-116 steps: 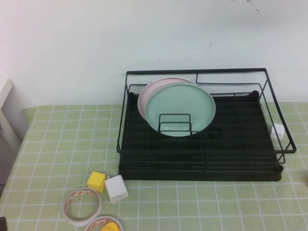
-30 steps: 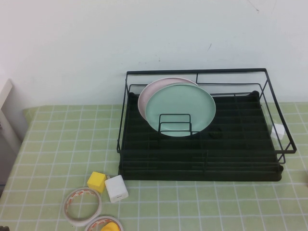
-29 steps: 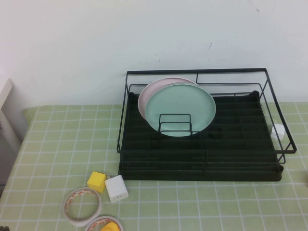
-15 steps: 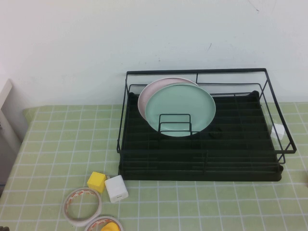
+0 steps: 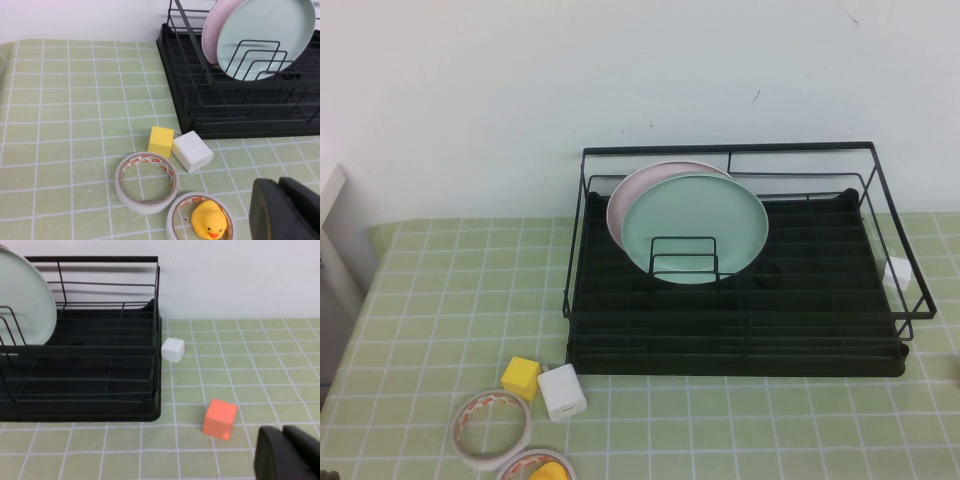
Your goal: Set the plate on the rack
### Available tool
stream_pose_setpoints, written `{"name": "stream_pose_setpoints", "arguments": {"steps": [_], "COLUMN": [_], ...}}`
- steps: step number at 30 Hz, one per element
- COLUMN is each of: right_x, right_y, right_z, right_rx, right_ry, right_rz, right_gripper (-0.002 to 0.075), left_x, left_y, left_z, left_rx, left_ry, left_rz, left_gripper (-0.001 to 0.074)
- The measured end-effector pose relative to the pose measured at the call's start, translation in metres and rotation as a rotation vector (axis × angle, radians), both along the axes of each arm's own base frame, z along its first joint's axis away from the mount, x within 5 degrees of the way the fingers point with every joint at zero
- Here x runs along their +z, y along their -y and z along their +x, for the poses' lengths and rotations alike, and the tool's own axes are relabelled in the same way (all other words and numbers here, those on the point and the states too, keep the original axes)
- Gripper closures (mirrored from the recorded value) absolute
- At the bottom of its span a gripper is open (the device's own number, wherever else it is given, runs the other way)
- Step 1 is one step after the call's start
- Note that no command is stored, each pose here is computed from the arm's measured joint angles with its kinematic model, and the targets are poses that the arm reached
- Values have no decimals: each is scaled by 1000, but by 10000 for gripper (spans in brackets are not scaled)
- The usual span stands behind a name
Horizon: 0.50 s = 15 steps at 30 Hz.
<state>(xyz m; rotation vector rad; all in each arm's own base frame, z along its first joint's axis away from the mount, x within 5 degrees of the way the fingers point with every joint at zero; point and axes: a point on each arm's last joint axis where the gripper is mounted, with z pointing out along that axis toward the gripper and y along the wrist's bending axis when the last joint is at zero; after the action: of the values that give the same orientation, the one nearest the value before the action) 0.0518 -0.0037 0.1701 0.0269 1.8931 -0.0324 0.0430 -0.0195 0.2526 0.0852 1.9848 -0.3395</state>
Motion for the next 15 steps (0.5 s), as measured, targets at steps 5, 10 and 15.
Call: {"name": "stream_pose_setpoints", "arguments": {"steps": [5,10,15], "right_x": [0,0,0], "right_y": [0,0,0], "right_z": [0,0,0], "right_rx": [0,1,1], "right_ry": [0,-3,-4], "right_rz": [-2,-4,-4], "right_gripper": [718,718,718], "left_x": [0,0,0], "left_y": [0,0,0], "left_z": [0,0,0], "left_rx": [0,0,0], "left_ry": [0,0,0], "left_rz": [0,1,1], "left_gripper": [737,737,737]}}
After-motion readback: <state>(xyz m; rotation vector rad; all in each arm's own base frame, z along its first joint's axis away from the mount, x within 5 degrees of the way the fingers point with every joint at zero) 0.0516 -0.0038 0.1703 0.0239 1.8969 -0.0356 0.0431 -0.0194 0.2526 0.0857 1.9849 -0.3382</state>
